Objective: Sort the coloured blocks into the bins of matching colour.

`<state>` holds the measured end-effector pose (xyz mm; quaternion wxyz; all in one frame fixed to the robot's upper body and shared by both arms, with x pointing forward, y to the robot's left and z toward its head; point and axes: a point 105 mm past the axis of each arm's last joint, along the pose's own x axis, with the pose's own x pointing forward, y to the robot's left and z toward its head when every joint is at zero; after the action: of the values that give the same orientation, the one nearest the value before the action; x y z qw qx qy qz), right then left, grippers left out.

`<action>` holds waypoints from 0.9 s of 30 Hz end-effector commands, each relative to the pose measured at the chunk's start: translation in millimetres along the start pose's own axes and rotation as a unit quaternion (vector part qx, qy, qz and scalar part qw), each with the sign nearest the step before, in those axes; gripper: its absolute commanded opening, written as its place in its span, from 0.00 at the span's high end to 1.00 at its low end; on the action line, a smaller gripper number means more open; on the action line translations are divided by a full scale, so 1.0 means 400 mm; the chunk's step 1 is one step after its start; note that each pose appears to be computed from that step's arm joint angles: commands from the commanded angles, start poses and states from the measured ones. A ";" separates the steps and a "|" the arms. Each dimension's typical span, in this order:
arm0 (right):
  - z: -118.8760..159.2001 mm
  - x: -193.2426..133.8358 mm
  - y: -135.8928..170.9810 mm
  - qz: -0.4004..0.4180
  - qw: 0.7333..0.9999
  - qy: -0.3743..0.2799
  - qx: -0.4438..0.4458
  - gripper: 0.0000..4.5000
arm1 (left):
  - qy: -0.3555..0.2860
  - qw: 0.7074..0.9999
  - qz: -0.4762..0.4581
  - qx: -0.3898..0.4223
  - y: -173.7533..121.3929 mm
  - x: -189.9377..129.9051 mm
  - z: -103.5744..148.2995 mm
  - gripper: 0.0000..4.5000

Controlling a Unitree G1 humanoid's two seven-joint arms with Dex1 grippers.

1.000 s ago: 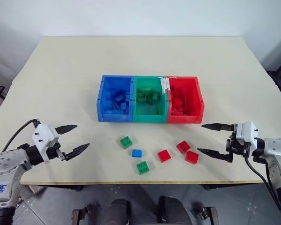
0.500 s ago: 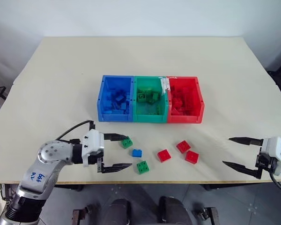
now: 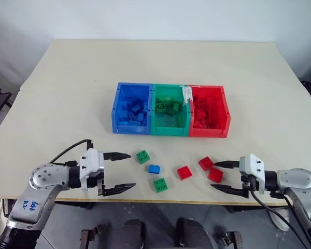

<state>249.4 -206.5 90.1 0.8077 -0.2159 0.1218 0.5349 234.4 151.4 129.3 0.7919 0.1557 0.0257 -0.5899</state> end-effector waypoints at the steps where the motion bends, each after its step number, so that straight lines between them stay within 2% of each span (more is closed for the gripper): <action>1: -0.004 -0.009 -0.005 -0.005 1.000 0.004 -0.016 0.44 | -0.003 1.000 0.012 0.023 0.007 -0.015 0.017 0.00; 4: -0.003 -0.014 -0.008 -0.009 1.000 -0.005 -0.018 0.65 | -0.009 0.999 0.015 0.027 0.008 -0.014 0.019 0.00; 5: 0.001 -0.020 -0.013 -0.017 1.000 -0.013 -0.016 0.68 | -0.015 0.999 0.015 0.029 0.008 -0.013 0.022 0.00; 7: 0.021 -0.034 -0.020 -0.025 0.999 -0.041 -0.009 0.68 | -0.022 0.999 0.017 0.032 0.008 -0.010 0.026 0.00; 11: 0.108 -0.064 -0.030 -0.030 0.989 -0.137 0.041 0.68 | -0.041 0.998 0.045 0.033 0.019 -0.012 0.039 0.00; 13: 0.145 -0.067 -0.066 -0.062 0.982 -0.170 0.045 0.68 | -0.048 0.996 0.075 0.027 0.035 -0.026 0.039 0.00; 15: 0.182 -0.059 -0.134 -0.124 0.971 -0.202 0.043 0.68 | -0.050 0.993 0.102 0.019 0.047 -0.041 0.037 0.00; 17: 0.202 -0.039 -0.209 -0.185 0.960 -0.208 0.034 0.68 | -0.049 0.991 0.122 0.012 0.050 -0.056 0.032 0.00; 20: 0.230 -0.004 -0.289 -0.230 0.949 -0.215 0.024 0.68 | -0.035 0.990 0.139 0.009 0.046 -0.079 0.021 0.00; 24: 0.243 0.033 -0.349 -0.251 0.946 -0.203 0.015 0.68 | -0.021 0.988 0.156 0.008 0.043 -0.105 0.013 0.00; 27: 0.257 0.044 -0.359 -0.243 0.948 -0.208 0.003 0.46 | -0.018 0.987 0.161 0.010 0.044 -0.113 0.014 0.00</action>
<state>384.9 -189.3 192.3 0.9249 -0.1072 -0.0790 0.3562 239.0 194.8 138.7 0.8754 0.1452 -0.0027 -0.4610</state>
